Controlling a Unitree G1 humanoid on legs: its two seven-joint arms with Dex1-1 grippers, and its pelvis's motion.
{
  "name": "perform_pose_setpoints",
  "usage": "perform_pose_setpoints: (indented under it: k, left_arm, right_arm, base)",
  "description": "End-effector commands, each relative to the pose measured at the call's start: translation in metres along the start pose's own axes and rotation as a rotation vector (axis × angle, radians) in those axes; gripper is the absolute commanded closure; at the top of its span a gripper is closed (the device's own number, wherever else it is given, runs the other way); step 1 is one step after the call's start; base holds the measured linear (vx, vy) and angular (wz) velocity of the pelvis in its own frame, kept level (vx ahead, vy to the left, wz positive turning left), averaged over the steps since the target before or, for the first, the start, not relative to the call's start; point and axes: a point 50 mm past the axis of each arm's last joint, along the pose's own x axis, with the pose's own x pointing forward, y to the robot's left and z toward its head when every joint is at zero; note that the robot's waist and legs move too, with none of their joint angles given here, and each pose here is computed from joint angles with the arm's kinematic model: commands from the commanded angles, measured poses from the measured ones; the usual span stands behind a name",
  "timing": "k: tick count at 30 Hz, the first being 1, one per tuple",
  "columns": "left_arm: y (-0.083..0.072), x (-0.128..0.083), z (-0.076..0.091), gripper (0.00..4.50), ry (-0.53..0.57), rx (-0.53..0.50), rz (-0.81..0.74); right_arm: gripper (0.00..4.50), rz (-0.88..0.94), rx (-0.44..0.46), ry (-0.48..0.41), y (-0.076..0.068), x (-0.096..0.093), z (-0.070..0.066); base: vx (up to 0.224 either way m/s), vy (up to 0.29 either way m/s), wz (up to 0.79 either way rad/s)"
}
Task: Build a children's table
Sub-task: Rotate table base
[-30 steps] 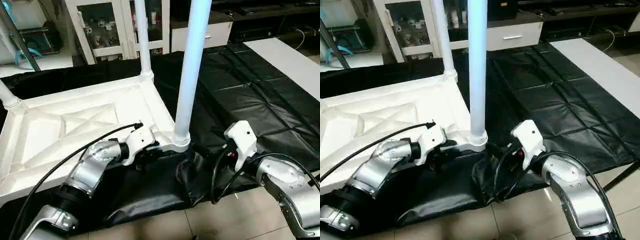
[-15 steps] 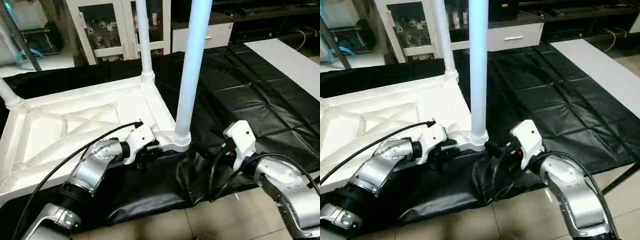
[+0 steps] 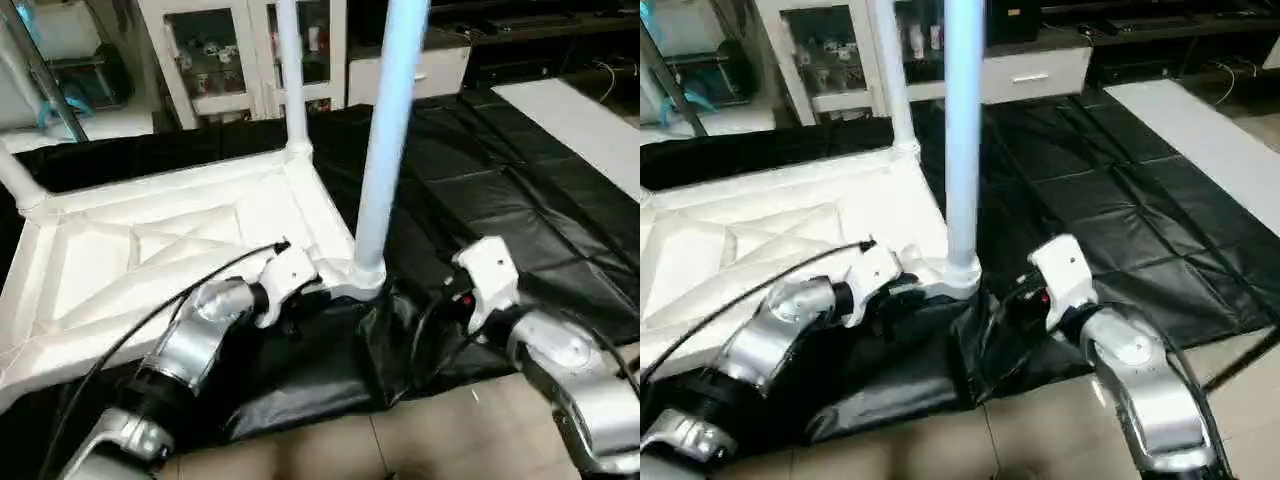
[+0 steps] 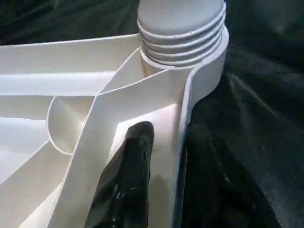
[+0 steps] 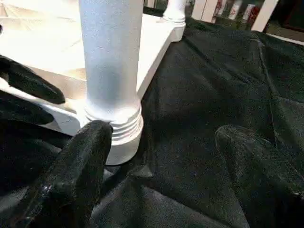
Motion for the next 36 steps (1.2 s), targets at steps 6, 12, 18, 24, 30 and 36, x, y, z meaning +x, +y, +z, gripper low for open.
perform_pose_setpoints:
  k: [6, 12, 18, 24, 30, 36]
  left_arm:
    - [0.0059, -0.0047, -0.0069, 3.10, 0.032, -0.029, 0.038]
    - [0.0033, -0.0034, -0.0071, 3.10, 0.033, 0.000, 0.031]
    - [0.0024, -0.0015, -0.0067, 3.10, 0.023, 0.004, 0.043]
    - [0.0051, -0.0011, -0.0041, 3.10, 0.001, -0.015, 0.087]
    - [0.0057, -0.0008, -0.0033, 3.10, -0.008, -0.053, 0.103]
    - [0.0028, -0.0007, -0.0025, 3.10, -0.014, -0.064, 0.089]
  right_arm:
    - [0.71, -0.034, 0.016, -0.014, -0.0049, 0.0025, 0.0037]
    - [0.71, -0.043, 0.010, -0.009, -0.0059, 0.0017, 0.0022]
    - [0.71, -0.041, 0.006, -0.010, -0.0067, -0.0002, 0.0026]
    - [0.71, -0.049, 0.005, -0.008, -0.0073, -0.0002, 0.0024]
    - [0.71, -0.046, -0.004, 0.001, -0.0053, -0.0004, 0.0003]
    - [0.71, -0.052, 0.010, 0.002, -0.0053, -0.0005, -0.0002]
  base:
    - [0.033, -0.037, 0.49]
    - [0.065, 0.001, 0.02]
    - [0.060, 0.005, -0.02]
    - [-0.080, 0.004, -0.05]
    - [-0.064, 0.015, 0.02]
    - [0.000, 0.000, 0.00]
